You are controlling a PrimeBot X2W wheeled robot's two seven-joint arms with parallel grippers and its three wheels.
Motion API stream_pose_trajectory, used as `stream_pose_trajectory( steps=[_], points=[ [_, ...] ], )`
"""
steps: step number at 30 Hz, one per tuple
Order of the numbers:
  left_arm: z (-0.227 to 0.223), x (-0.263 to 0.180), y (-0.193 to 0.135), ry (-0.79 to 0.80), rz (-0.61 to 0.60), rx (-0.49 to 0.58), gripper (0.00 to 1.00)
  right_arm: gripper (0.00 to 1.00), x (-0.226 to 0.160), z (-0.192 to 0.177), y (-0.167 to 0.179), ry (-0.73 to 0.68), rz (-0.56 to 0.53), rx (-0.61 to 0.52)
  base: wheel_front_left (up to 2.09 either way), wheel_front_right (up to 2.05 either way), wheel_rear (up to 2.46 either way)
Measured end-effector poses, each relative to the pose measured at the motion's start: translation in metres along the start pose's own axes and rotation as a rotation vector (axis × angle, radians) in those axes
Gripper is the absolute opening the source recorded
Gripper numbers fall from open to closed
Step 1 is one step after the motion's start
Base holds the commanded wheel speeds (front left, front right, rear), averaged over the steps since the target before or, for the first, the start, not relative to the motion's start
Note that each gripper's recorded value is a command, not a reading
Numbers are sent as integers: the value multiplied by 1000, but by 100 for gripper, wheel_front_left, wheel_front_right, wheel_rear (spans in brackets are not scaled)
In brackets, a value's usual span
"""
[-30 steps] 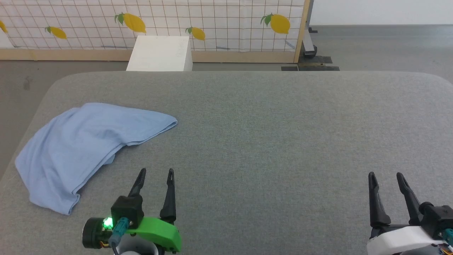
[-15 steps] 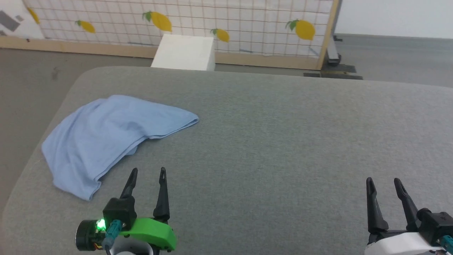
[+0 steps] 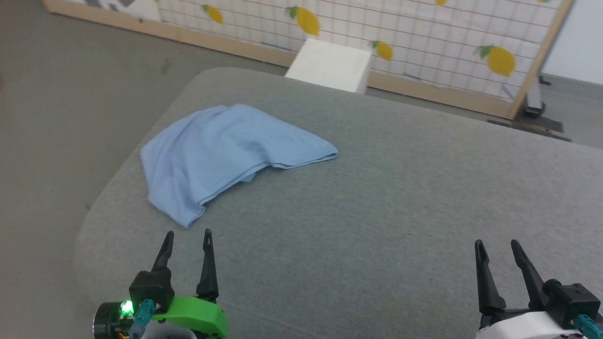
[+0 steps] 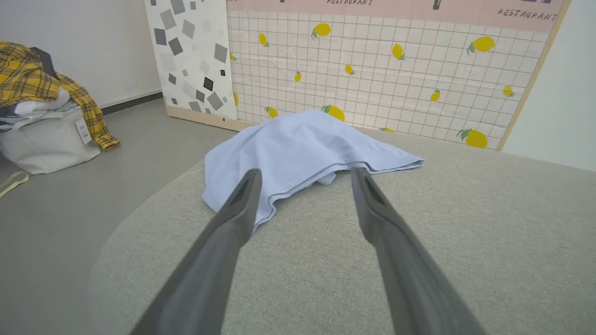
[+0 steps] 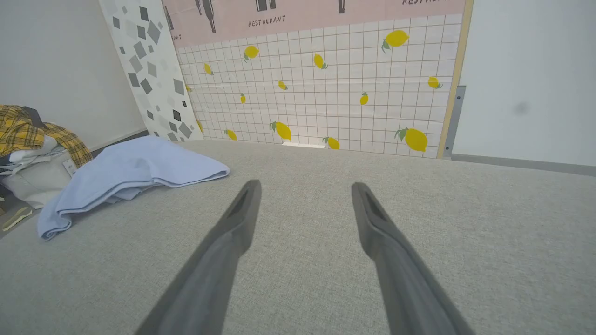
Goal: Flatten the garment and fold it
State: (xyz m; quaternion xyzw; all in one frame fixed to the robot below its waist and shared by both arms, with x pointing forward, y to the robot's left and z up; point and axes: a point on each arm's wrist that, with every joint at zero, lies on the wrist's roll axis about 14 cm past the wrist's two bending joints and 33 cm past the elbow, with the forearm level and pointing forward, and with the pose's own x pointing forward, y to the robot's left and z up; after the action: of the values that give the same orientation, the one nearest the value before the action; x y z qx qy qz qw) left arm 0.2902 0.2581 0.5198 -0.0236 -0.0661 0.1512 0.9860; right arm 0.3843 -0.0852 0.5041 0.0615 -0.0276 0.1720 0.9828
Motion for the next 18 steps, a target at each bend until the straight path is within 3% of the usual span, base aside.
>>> stream_pose_trajectory(
  steps=[18],
  points=[
    [5,-54,78,0,261,30,100,100,34,-21,83,59,257,23,0,0,0]
  ],
)
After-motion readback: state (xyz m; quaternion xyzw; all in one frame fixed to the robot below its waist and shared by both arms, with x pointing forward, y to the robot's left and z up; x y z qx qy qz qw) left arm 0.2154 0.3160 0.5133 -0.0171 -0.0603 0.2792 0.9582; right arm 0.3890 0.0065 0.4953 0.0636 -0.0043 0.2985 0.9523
